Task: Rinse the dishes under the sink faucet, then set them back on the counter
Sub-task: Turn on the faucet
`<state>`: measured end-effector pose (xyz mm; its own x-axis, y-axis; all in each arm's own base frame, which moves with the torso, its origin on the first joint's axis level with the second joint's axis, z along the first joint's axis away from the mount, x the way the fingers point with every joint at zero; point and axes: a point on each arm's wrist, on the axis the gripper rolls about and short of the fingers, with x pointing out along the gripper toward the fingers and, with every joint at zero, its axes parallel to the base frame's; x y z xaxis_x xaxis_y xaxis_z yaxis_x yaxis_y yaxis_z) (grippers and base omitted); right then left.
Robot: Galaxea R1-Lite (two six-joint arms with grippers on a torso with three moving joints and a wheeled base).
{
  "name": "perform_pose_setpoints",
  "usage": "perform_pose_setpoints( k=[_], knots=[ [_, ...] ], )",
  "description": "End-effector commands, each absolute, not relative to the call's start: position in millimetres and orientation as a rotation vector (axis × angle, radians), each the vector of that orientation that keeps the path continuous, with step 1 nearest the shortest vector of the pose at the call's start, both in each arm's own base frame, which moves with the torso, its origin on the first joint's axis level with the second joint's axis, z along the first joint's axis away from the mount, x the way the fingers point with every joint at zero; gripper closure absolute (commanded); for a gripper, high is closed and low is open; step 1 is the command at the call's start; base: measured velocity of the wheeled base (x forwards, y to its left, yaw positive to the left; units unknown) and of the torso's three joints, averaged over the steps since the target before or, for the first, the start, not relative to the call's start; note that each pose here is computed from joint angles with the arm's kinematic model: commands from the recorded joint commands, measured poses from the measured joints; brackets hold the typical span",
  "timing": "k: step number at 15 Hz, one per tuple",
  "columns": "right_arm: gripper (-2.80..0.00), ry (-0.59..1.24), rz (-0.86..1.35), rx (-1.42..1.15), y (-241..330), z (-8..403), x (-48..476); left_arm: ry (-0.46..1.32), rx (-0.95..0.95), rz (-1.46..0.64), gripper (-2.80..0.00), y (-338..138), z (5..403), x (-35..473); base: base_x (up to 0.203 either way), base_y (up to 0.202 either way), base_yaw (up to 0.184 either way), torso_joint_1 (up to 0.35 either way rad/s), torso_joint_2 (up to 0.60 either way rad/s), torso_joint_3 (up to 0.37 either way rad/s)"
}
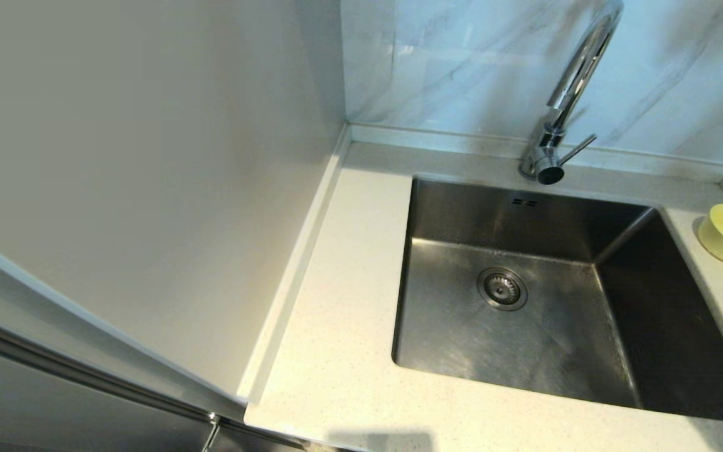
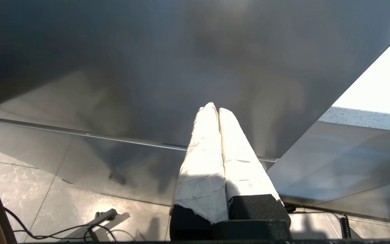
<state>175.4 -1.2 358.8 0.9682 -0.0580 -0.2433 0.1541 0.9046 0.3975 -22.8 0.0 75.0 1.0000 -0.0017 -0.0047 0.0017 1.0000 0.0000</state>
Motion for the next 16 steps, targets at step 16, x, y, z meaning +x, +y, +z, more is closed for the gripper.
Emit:
perform_pose_setpoints(
  k=[16],
  knots=[
    [0.0,0.096,-0.233,0.286,-4,328,388,0.005,0.0,-0.002,0.0,0,75,-23,0.0,0.0,0.0,0.0,0.0,0.0]
  ],
)
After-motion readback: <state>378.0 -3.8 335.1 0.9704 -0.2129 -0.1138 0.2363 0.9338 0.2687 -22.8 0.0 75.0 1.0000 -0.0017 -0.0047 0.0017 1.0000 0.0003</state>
